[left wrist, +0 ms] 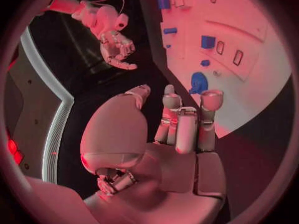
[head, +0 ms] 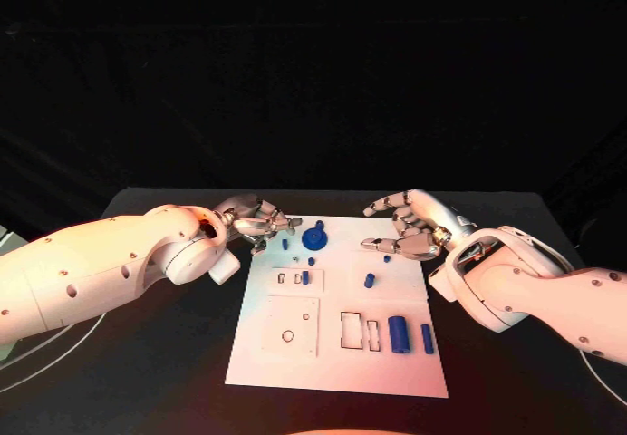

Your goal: Assemble the parts on the task board

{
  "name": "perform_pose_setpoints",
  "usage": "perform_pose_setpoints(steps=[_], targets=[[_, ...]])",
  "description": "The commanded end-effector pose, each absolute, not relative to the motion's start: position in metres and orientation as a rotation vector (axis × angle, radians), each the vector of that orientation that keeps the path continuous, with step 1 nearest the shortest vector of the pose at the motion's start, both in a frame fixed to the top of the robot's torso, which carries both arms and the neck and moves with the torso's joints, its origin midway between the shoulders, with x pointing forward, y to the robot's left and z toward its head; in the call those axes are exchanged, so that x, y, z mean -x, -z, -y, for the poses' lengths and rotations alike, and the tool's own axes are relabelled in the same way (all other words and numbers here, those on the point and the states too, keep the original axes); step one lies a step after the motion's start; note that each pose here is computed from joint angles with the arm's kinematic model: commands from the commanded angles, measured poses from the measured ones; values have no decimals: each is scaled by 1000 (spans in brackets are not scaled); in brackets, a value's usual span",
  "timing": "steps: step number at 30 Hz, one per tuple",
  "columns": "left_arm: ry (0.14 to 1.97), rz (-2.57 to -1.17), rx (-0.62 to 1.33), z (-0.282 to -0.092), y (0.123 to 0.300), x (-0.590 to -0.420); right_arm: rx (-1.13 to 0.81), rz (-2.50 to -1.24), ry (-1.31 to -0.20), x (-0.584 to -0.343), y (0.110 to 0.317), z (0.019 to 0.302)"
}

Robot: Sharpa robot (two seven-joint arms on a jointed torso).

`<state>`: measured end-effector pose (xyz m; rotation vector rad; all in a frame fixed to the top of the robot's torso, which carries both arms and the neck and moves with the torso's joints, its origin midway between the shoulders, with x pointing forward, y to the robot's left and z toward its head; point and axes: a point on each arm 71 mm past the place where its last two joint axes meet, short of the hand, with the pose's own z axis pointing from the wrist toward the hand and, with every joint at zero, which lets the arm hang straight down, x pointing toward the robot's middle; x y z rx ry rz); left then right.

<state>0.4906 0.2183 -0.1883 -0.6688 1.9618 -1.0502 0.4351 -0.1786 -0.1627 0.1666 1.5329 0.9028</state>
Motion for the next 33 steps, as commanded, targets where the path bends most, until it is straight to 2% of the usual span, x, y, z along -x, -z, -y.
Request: perform_pose_setpoints(steps=[1,8,18,33], targets=[[794,-2198,441,-214,197,-491,-249,-1553,-939,-438,163,187],[682,-2299,332,-198,193,-504,-300,-1566,-903,-446,164,202],[579,-2385,208,-177,191,-512,-323,-1579,-870,-451,166,211],[470,-2458,67,-163,198,-516,-342,-1547,-839,-458,163,218]])
